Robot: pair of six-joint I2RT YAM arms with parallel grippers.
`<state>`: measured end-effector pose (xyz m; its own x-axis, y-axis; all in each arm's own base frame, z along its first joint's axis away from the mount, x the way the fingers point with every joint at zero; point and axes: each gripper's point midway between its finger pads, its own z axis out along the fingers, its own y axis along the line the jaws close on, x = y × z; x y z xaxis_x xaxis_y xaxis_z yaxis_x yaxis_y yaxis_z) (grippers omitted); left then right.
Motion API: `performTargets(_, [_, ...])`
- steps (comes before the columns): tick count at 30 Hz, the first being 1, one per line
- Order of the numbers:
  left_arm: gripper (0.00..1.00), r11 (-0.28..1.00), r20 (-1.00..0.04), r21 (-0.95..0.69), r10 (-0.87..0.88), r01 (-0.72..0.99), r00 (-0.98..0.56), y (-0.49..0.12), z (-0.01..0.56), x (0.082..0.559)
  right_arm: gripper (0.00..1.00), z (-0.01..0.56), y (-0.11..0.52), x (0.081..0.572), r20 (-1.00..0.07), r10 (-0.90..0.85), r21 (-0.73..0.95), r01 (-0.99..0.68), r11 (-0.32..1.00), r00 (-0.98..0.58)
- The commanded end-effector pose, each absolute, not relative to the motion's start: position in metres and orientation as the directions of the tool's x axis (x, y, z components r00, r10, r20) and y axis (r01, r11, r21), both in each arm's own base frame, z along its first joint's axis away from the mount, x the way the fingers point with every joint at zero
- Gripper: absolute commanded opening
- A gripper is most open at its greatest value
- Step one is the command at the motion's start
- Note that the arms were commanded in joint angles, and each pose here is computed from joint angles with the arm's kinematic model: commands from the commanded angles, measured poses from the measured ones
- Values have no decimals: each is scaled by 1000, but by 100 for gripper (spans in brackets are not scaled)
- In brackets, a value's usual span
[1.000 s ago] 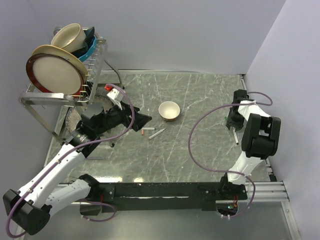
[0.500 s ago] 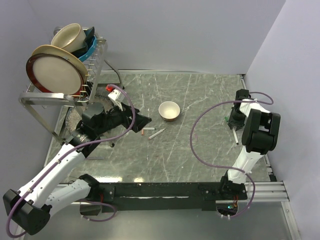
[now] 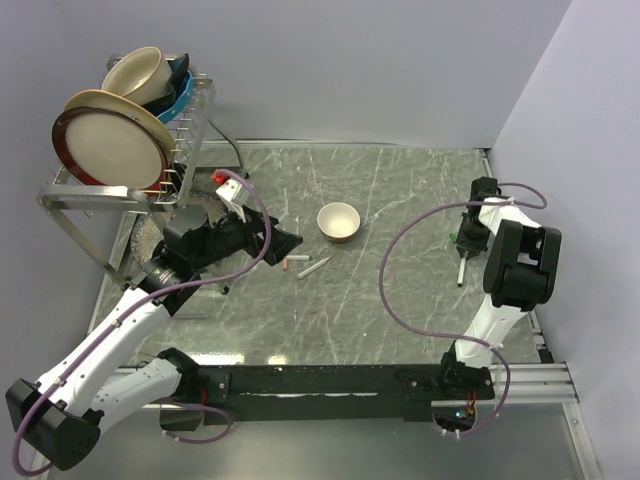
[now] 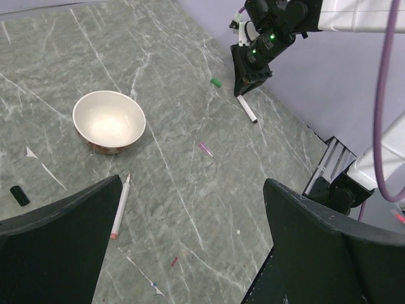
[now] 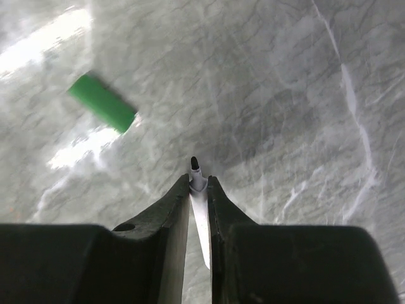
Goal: Insert the pens into the pen caps
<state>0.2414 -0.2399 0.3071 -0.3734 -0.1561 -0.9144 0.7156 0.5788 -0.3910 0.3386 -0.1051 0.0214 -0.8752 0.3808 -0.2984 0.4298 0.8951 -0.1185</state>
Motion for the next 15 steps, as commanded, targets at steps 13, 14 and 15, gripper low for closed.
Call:
performTargets(13, [99,489,-878,-476,-223,731,-422,-248,325,222,0,138,30,364,-528,266,165,210,964,-806])
performTargets(14, [98,469,-860,-509,-245,722,-448,-249,327,219,0,155,43,362,-562,262,210,171,963,-784])
performTargets(15, [97,450,-848,-529,-247,719,-469,-251,325,216,0,165,65,361,-585,244,250,115,962,-773])
